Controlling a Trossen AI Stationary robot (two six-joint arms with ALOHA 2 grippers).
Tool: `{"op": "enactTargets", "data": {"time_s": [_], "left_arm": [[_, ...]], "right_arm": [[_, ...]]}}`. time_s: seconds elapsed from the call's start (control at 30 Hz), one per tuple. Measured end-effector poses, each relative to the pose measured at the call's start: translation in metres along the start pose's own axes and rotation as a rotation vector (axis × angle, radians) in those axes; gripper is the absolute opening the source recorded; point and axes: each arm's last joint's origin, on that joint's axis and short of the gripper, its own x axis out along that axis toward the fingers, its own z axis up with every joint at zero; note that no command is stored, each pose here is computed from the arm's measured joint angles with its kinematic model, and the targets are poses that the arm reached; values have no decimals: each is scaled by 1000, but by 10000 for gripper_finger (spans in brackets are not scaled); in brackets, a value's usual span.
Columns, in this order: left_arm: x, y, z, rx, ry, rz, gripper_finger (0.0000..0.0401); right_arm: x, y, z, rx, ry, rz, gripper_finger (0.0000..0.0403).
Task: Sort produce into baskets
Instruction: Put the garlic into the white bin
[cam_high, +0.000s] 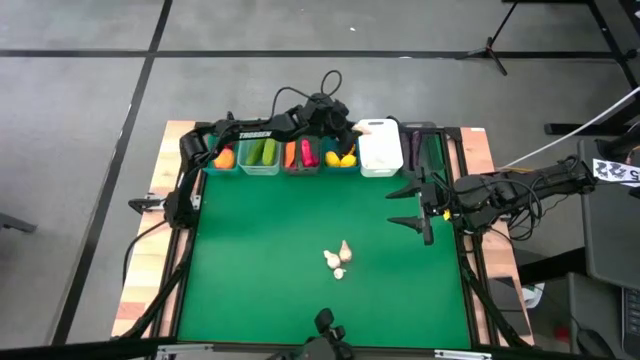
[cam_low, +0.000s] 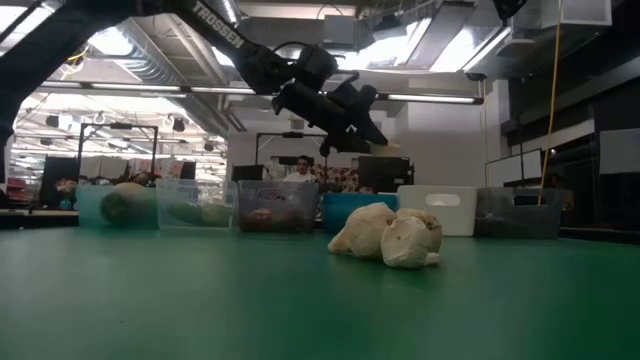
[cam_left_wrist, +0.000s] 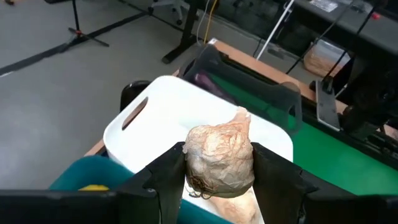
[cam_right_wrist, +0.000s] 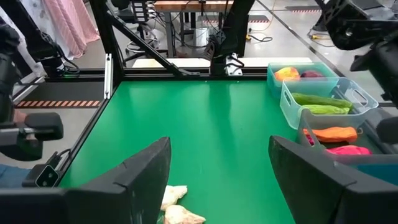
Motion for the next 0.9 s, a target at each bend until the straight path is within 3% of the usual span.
{"op": "enactTargets", "data": {"time_s": [0.27, 0.9], "left_arm": [[16, 7, -4, 20, 55, 9, 164], [25, 14, 20, 100, -46, -6, 164]], "right_arm": [[0, 0, 0, 0, 1, 0, 269], [0, 0, -4, -9, 42, -4, 269]]}}
